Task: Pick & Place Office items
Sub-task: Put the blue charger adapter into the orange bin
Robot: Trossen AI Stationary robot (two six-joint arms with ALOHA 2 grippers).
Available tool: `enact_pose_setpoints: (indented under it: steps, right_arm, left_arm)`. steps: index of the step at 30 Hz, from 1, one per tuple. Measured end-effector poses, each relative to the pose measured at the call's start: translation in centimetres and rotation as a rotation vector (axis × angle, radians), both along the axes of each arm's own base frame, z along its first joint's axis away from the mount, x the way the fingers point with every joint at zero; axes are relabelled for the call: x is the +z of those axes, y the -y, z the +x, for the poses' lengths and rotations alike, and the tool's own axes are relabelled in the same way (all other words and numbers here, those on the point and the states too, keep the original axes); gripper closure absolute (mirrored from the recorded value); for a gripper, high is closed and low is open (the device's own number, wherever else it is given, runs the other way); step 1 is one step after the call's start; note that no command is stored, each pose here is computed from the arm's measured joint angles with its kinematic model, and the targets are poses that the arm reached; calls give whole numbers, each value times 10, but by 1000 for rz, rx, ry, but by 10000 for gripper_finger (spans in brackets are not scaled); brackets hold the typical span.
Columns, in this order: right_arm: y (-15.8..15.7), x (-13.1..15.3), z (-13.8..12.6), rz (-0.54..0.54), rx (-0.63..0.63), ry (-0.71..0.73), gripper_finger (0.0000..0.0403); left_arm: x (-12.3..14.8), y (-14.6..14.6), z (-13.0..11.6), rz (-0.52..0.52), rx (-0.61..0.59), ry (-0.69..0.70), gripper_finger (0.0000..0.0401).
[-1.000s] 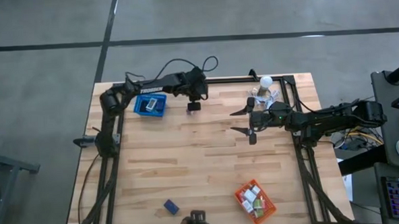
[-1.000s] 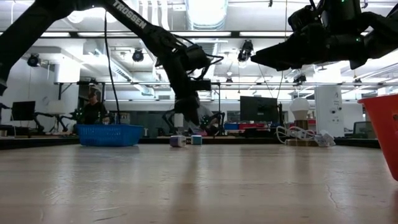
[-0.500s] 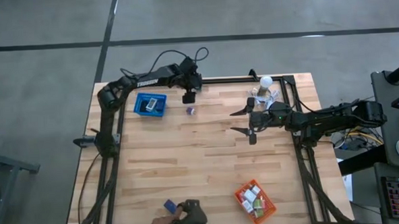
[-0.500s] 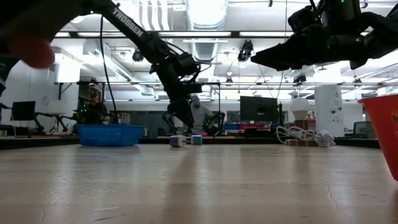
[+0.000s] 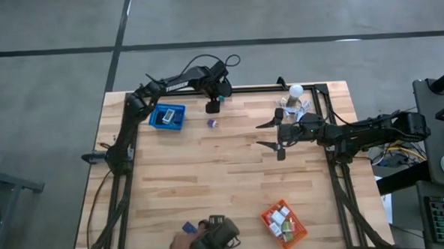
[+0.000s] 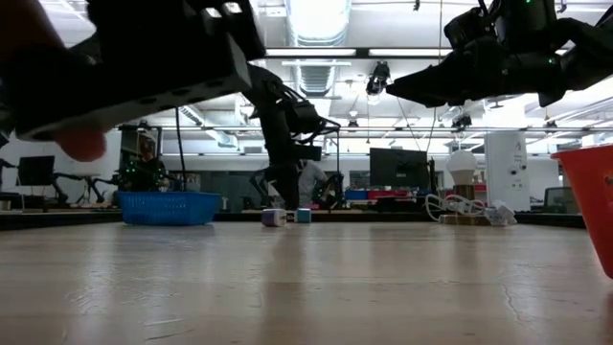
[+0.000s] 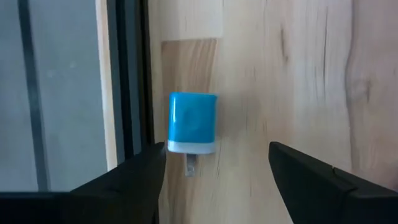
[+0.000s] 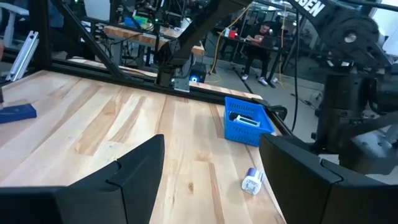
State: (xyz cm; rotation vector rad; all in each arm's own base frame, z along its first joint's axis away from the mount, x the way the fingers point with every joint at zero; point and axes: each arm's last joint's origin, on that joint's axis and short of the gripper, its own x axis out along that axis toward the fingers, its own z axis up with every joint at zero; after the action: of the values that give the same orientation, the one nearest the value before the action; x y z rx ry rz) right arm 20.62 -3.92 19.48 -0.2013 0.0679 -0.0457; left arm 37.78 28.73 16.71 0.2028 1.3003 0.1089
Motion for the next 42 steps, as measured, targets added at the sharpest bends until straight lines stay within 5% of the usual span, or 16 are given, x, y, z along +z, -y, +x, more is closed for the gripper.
enact_pose_setpoints:
  steps: [22, 35, 42]
  right_arm:
    - [0, 0, 0, -15, -4, -3, 145]
    - [1, 0, 0, -15, -9, -2, 145]
    - [1, 0, 0, -15, -9, -2, 145]
  left_arm:
    - [-18, -4, 12, 43, -47, 17, 118]
    - [-18, 0, 16, 90, -105, -8, 191]
    - [-23, 1, 15, 93, -127, -14, 199]
